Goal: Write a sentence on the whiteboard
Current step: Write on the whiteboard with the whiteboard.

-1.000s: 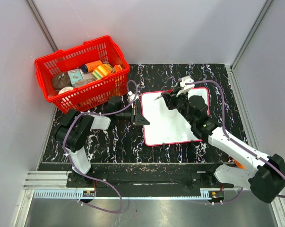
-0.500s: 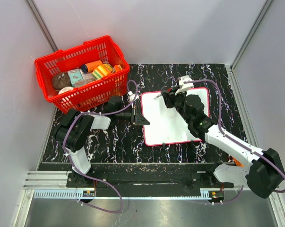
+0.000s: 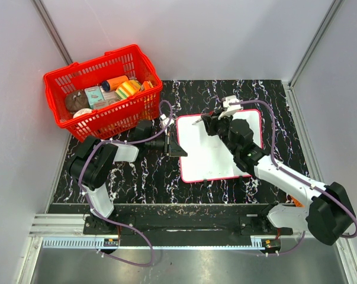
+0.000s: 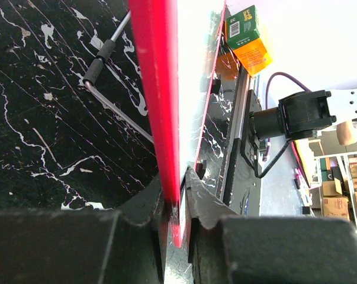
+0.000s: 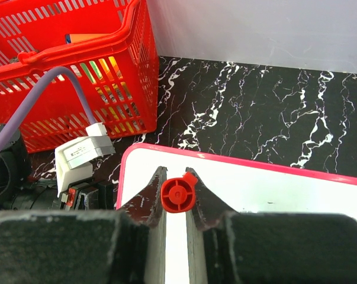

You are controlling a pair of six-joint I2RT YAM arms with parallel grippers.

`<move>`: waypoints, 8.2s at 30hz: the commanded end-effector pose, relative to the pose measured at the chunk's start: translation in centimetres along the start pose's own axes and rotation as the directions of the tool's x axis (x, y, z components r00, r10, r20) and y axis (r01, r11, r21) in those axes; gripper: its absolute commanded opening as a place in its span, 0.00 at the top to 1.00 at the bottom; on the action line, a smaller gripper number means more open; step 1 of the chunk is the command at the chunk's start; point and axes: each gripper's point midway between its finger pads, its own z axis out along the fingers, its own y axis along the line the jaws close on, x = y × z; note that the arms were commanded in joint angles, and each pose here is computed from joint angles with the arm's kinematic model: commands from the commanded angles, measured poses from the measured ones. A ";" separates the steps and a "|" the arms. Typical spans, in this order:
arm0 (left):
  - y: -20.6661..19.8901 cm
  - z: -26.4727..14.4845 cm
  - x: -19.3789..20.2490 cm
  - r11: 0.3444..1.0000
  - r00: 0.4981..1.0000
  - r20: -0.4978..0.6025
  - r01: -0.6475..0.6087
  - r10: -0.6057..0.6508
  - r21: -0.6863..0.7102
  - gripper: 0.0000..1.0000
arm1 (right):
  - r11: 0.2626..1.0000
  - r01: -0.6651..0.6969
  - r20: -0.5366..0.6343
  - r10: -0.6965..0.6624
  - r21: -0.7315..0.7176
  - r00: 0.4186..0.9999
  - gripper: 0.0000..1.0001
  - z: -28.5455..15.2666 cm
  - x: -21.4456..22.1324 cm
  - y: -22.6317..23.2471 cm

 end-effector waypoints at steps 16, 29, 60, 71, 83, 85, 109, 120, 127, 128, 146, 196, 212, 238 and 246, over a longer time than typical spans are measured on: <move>0.2 0.5 -0.1 0.997 0.997 -0.010 -0.072 0.072 0.004 1.00 | 1.000 -0.023 -0.032 0.023 0.003 0.999 1.00 -2.2 1.9 -0.5; 0.3 0.6 0.0 0.997 0.997 -0.015 -0.073 0.073 -0.001 1.00 | 0.997 -0.063 0.033 0.065 -0.051 0.997 1.00 -2.8 -0.8 0.7; 0.0 0.8 0.2 0.996 0.996 -0.025 -0.084 0.084 0.005 1.00 | 0.997 -0.054 0.093 0.048 0.058 0.994 1.00 0.3 -2.4 -0.6; 0.0 0.9 0.2 0.997 0.996 -0.030 -0.082 0.082 0.003 1.00 | 0.992 -0.048 0.089 0.038 0.117 0.995 1.00 -0.5 -2.0 -1.9; 0.0 0.9 0.3 0.996 0.996 -0.035 -0.084 0.084 0.005 1.00 | 0.995 -0.057 0.036 0.054 0.087 0.998 1.00 -1.1 -0.3 -1.6; 0.0 0.9 0.3 0.997 0.996 -0.035 -0.082 0.082 0.003 1.00 | 0.995 -0.059 0.028 0.057 0.080 0.998 1.00 -1.2 0.1 -1.5; -0.1 1.0 0.4 0.996 0.995 -0.040 -0.086 0.086 0.002 1.00 | 0.994 -0.089 -0.014 0.090 0.063 0.996 1.00 -1.9 1.9 -1.4; 0.0 1.1 0.4 0.996 0.995 -0.041 -0.086 0.085 -0.001 1.00 | 0.992 -0.066 -0.017 0.068 0.104 0.998 1.00 -3.0 2.1 -2.5; 0.0 1.1 0.4 0.996 0.995 -0.044 -0.090 0.089 0.000 1.00 | 0.993 -0.084 0.023 0.083 0.085 0.996 1.00 -3.3 0.4 -2.0; 0.0 1.1 0.5 0.996 0.995 -0.045 -0.087 0.087 -0.001 1.00 | 0.994 -0.087 0.031 0.085 0.072 0.996 1.00 -3.4 0.0 -1.7; 0.0 1.3 0.6 0.996 0.995 -0.053 -0.090 0.090 -0.003 1.00 | 0.993 -0.091 0.111 0.082 0.079 0.990 1.00 -2.2 -3.1 -1.4; 0.1 1.4 0.8 0.995 0.993 -0.064 -0.096 0.095 -0.011 1.00 | 0.990 -0.096 0.023 0.094 0.101 0.995 1.00 -3.1 0.3 -2.4; 0.0 1.4 0.7 0.995 0.993 -0.066 -0.097 0.096 -0.013 1.00 | 0.991 -0.117 0.052 0.113 0.071 0.992 1.00 -3.5 -1.1 -1.8; 0.1 1.4 0.8 0.995 0.992 -0.073 -0.101 0.100 -0.019 1.00 | 0.982 -0.113 0.133 0.093 0.150 0.987 1.00 -1.2 -2.9 -2.9; 0.2 1.4 1.0 0.995 0.992 -0.076 -0.099 0.097 -0.023 1.00 | 0.982 -0.118 0.144 0.098 0.144 0.985 1.00 -1.7 -3.1 -2.8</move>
